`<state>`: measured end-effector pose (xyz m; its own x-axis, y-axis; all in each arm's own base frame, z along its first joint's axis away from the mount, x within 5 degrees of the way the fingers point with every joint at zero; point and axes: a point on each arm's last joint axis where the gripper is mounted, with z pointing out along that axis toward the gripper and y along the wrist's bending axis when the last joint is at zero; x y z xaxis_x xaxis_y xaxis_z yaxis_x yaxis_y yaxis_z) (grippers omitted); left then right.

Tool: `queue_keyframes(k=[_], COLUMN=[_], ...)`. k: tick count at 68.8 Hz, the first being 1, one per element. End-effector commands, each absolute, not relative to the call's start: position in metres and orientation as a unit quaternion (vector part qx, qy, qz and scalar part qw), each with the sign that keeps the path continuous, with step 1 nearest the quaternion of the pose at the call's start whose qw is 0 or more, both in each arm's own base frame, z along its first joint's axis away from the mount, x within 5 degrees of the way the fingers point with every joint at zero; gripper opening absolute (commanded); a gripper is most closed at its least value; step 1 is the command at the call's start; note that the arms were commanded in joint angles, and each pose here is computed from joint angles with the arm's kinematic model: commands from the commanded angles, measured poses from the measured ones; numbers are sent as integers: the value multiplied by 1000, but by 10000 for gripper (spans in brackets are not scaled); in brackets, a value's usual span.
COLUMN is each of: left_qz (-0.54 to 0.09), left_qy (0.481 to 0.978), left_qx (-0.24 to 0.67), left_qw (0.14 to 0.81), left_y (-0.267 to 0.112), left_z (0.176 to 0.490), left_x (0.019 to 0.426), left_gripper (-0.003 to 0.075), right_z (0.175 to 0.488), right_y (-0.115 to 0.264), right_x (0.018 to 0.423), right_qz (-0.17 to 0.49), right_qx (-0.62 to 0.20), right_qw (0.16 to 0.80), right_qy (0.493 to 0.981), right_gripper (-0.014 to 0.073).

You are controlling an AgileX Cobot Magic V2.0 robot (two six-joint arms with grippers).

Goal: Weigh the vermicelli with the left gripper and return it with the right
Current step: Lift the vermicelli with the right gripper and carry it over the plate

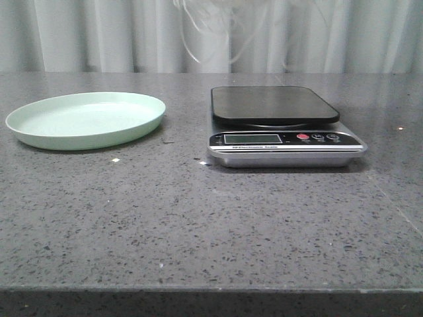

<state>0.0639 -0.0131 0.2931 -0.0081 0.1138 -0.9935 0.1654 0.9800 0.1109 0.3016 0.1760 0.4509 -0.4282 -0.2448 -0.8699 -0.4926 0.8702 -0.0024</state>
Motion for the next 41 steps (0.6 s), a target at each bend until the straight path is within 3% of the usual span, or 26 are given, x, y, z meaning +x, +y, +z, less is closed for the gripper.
queue_keyframes(k=[1,14,41], left_qz=[-18,-18,-18], left_qy=[681,681,681], left_qx=[75,75,75], left_qw=[728,728,728], left_y=[-11,-11,-11], left_z=[307,307,307], left_x=[64,64,64], left_gripper=[137,137,137], right_z=[485,469,404], right_y=[187,234,317], right_x=[293,300,324], right_qz=[162,189,213], right_qx=[-224,-261,-308], right_qw=[559,550,519], right_qy=[782,771,769], right_gripper=[151,151,151])
